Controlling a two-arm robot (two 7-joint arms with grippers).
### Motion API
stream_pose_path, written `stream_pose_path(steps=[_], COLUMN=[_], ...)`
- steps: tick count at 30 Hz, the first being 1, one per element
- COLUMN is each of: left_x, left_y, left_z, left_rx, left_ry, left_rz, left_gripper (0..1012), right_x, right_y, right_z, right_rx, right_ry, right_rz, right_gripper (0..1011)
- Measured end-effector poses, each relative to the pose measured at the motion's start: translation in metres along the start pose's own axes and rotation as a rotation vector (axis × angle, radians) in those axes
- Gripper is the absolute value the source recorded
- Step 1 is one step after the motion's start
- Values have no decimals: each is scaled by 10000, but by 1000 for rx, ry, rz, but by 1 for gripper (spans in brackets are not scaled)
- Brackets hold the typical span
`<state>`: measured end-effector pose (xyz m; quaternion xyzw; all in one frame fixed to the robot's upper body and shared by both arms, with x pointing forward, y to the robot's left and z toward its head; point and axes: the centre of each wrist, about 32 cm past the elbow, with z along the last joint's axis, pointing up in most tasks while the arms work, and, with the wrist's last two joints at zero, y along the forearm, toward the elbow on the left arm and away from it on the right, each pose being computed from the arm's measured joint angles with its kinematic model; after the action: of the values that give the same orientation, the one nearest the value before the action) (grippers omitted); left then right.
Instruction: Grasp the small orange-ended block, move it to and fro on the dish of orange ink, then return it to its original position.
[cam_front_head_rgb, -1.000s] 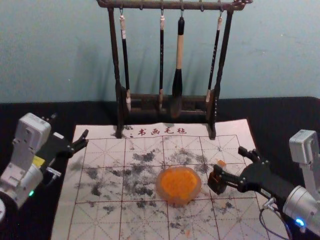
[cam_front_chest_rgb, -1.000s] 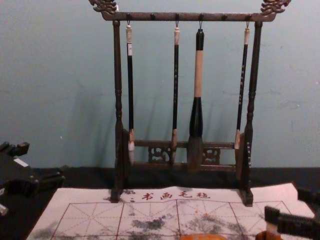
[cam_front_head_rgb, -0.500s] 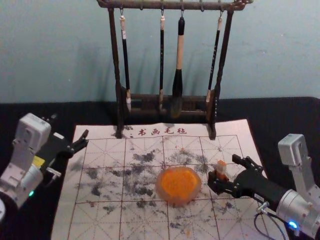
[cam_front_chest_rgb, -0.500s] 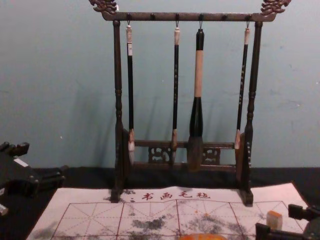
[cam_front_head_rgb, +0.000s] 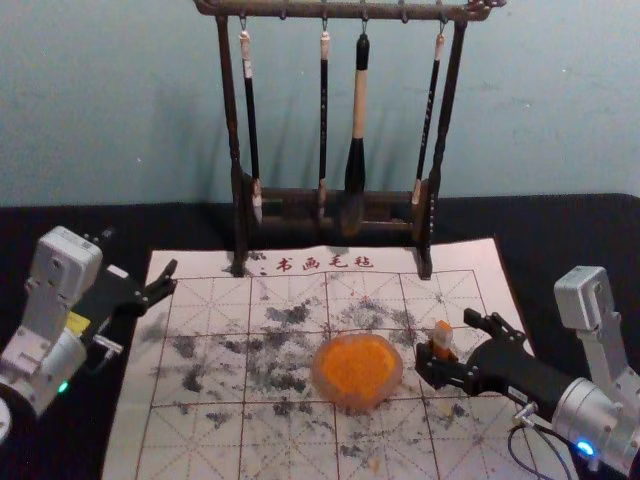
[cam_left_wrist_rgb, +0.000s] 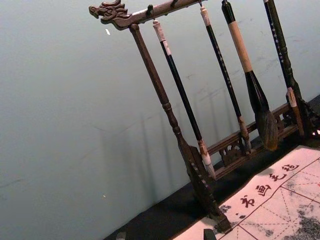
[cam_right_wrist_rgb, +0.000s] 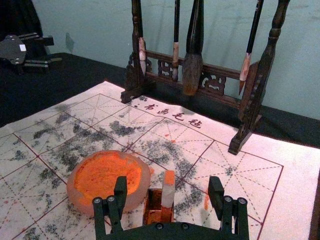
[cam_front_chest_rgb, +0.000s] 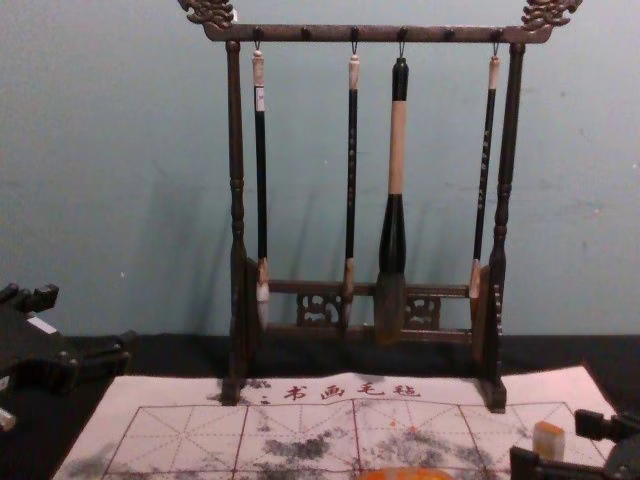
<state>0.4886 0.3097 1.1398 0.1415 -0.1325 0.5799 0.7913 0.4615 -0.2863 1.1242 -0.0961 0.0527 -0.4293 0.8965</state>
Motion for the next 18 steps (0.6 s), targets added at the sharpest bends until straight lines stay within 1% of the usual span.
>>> stream_pose_path(steps=[7, 11, 12, 14, 18], left_x=[0, 0, 0, 0, 0], left_y=[0, 0, 0, 0, 0], left_z=[0, 0, 0, 0, 0], left_rx=[0, 0, 0, 0, 0], left_ry=[0, 0, 0, 0, 0], left_rz=[0, 0, 0, 0, 0], left_gripper=[1001, 1001, 1001, 1001, 1001], right_x=[-1, -2, -2, -2, -2], right_y=[-3, -3, -4, -4, -5], right_z=[0, 0, 0, 0, 0], right_rx=[1, 2, 3, 3, 3], right_ry=[-1, -1, -1, -1, -2], right_rz=[0, 0, 0, 0, 0], right_gripper=[993, 915, 869, 836, 706])
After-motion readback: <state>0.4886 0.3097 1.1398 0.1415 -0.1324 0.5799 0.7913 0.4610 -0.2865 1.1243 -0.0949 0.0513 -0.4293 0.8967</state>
